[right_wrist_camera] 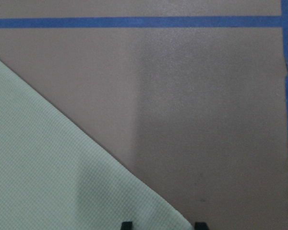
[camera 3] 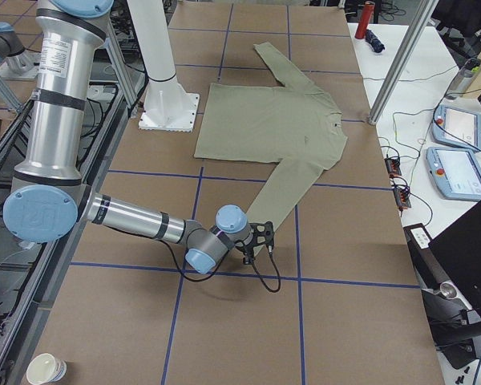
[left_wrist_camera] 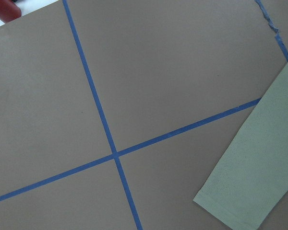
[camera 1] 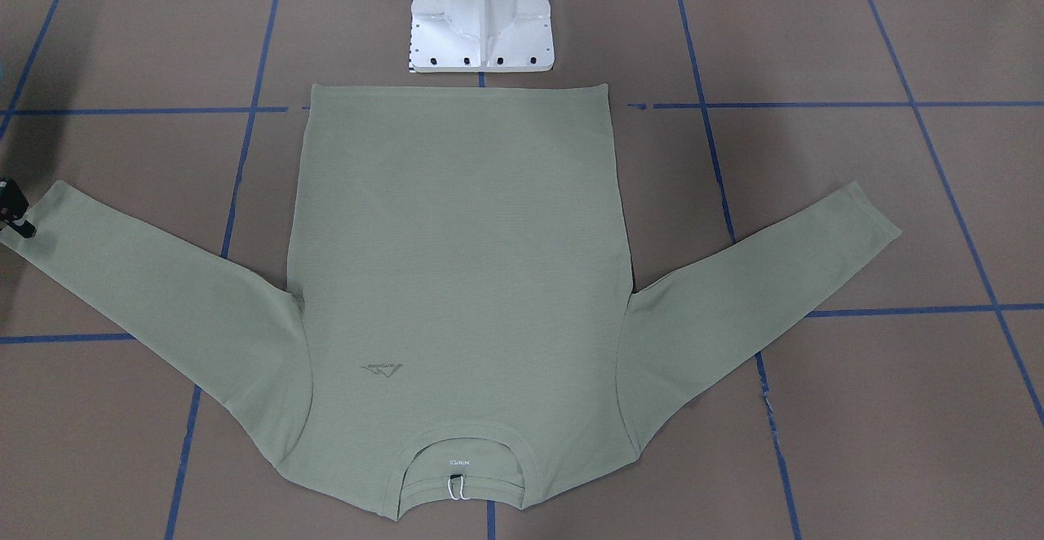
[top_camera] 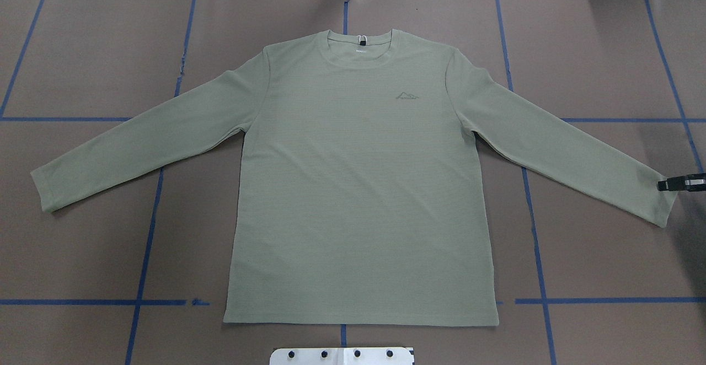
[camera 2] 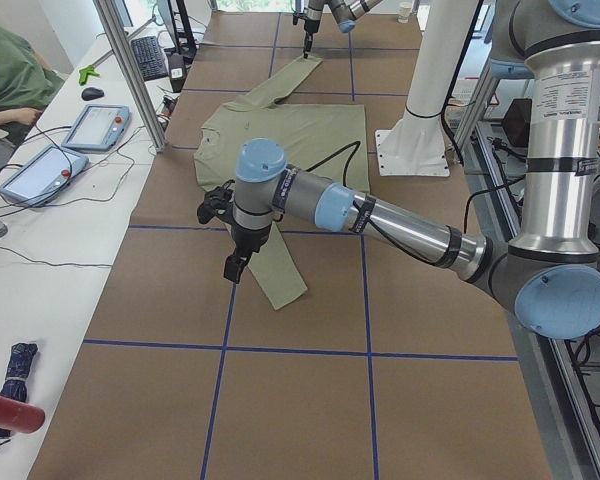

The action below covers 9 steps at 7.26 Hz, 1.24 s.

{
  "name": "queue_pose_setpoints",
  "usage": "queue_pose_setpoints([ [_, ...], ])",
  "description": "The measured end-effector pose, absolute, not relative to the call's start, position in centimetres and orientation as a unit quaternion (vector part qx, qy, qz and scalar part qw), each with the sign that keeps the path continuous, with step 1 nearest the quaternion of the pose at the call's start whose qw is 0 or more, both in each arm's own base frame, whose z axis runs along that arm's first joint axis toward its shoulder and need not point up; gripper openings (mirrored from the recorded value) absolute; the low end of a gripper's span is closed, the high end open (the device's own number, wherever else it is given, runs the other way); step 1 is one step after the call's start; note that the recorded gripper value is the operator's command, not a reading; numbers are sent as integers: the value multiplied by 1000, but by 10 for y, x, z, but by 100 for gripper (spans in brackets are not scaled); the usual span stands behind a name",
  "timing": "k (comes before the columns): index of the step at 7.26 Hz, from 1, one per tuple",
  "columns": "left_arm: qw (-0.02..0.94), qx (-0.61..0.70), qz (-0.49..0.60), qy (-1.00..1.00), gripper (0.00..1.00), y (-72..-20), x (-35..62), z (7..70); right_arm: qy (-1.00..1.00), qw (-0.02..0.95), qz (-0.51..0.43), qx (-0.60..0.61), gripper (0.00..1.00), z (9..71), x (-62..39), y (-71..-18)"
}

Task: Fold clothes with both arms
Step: 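Grasp the cuff of the sleeve nearest the right gripper, then fold the held sleeve across the shirt chest toward the other sleeve with right gripper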

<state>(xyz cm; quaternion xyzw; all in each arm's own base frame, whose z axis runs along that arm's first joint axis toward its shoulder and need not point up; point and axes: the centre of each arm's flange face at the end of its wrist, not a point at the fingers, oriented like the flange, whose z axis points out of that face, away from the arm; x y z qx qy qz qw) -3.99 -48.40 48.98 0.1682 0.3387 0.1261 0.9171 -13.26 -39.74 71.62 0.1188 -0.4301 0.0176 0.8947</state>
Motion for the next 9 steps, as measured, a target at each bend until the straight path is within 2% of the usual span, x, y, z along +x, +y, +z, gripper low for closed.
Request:
queue_pose_setpoints([
  [3,917,168,126,339,100,-484,-40,490,-447,887,8,119,0,695,-136,-401],
  [5,917,168,126,339,100,-485,-39,489,-443,891,9,100,0,652,-147,-414],
  [9,916,173,125,339,100,-487,-39,482,-378,924,36,50,0,428,-209,-512],
])
